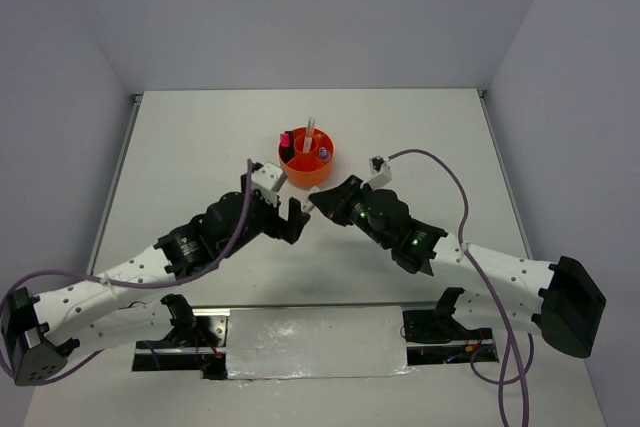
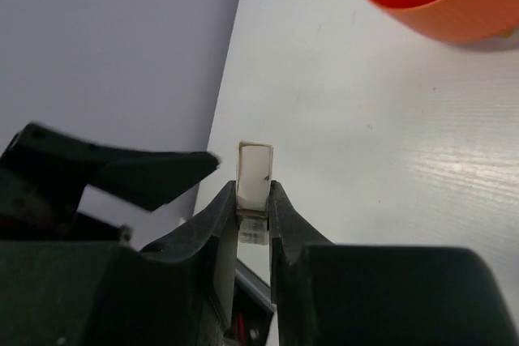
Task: Sort the stationery into containers
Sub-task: Pick up the stationery from the center of the board, then place the stationery in the storage box.
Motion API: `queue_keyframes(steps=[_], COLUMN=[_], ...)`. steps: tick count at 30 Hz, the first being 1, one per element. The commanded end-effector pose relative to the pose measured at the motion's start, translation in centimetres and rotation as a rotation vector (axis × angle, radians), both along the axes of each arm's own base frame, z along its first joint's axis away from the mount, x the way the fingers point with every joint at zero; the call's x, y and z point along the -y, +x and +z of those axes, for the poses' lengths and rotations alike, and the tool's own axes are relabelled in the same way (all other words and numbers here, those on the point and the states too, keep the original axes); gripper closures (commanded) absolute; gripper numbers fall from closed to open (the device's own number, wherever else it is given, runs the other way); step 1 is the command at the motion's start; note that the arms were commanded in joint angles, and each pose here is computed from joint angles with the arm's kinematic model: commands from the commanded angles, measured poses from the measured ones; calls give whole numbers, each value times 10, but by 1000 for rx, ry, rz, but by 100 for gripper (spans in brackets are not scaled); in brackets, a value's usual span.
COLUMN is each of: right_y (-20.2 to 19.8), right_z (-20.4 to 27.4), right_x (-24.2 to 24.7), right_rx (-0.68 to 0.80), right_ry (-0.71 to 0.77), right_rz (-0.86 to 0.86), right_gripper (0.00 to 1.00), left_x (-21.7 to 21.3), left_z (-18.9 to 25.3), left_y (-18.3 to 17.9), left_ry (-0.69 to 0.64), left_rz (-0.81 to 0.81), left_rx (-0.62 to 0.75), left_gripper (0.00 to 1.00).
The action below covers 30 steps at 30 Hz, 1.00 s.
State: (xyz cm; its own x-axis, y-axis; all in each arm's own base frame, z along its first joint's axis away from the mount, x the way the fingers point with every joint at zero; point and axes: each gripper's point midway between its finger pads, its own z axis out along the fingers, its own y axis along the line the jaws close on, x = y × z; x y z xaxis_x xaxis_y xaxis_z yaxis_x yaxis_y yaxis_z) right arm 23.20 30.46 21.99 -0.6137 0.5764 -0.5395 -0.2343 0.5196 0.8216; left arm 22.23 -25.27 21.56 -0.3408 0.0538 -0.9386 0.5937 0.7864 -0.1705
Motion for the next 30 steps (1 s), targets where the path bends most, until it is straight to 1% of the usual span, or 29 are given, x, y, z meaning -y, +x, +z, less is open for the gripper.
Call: queue_keyframes(steps=[1, 2, 3, 4, 5, 7, 8, 9, 11, 13, 14, 16, 17, 18, 19, 21, 22, 26, 28, 30], right_y=[34, 38, 48, 53, 62, 74, 80, 88, 103, 113, 117, 122, 125, 126, 129, 135, 137, 151, 156, 161], right_z=[16, 7, 17, 16, 10, 8, -11, 0, -2, -4, -16, -30, -42, -47, -55, -60, -71, -74, -76, -74], right_x=[19, 19, 21, 21, 18, 16, 17, 13, 7, 7, 8, 10, 8, 6, 4, 2, 2, 0, -2, -5], right_rx=[-96, -121, -119, -160, -202, -256, -301, -301, -312, -325, -355, -424, -447, -480, -487, -502, -509, -492, -484, -469], right_ry=[135, 120, 140, 167, 132, 169, 126, 163, 204, 255, 229, 270, 253, 292, 293, 321, 302, 316, 314, 343], right_rz=[-280, -310, -368, -412, -454, -537, -584, -608, -660, -715, -764, -827, -845, -862, -871, -893, -905, -934, -923, -910], right_gripper=[100, 100, 100, 100, 100, 100, 100, 100, 100, 100, 100, 100, 100, 100, 100, 100, 100, 100, 100, 100], left_x=[-52, -69, -85, -94, -109, -121, -127, -133, -143, -150, -154, -154, -155, -159, -164, -168, -170, -165, -161, -159], left_z=[35, 35, 38, 41, 44, 49, 54, 51, 49, 51, 40, 47, 49, 52, 56, 58, 58, 60, 60, 59], left_y=[17, 12, 12, 10, 3, -1, -3, -5, -7, -9, -9, -13, -15, -16, -19, -22, -25, -29, -29, -28], left_ry=[-65, -14, 8, 5, 53, 93, 106, 140, 181, 148, 159, 85, 66, 50, 21, 6, -12, -50, -46, -34], left_rz=[364, 415, 486, 530, 561, 580, 591, 593, 593, 601, 609, 589, 582, 593, 601, 592, 587, 542, 515, 511], left_rx=[-55, -86, -86, -106, -121, -120, -109, -107, -77, -43, -40, -24, -21, -9, 3, 15, 18, 22, 27, 24], left_gripper=[1, 1, 1, 1, 1, 1, 1, 1, 1, 1, 1, 1, 1, 1, 1, 1, 1, 1, 1, 1])
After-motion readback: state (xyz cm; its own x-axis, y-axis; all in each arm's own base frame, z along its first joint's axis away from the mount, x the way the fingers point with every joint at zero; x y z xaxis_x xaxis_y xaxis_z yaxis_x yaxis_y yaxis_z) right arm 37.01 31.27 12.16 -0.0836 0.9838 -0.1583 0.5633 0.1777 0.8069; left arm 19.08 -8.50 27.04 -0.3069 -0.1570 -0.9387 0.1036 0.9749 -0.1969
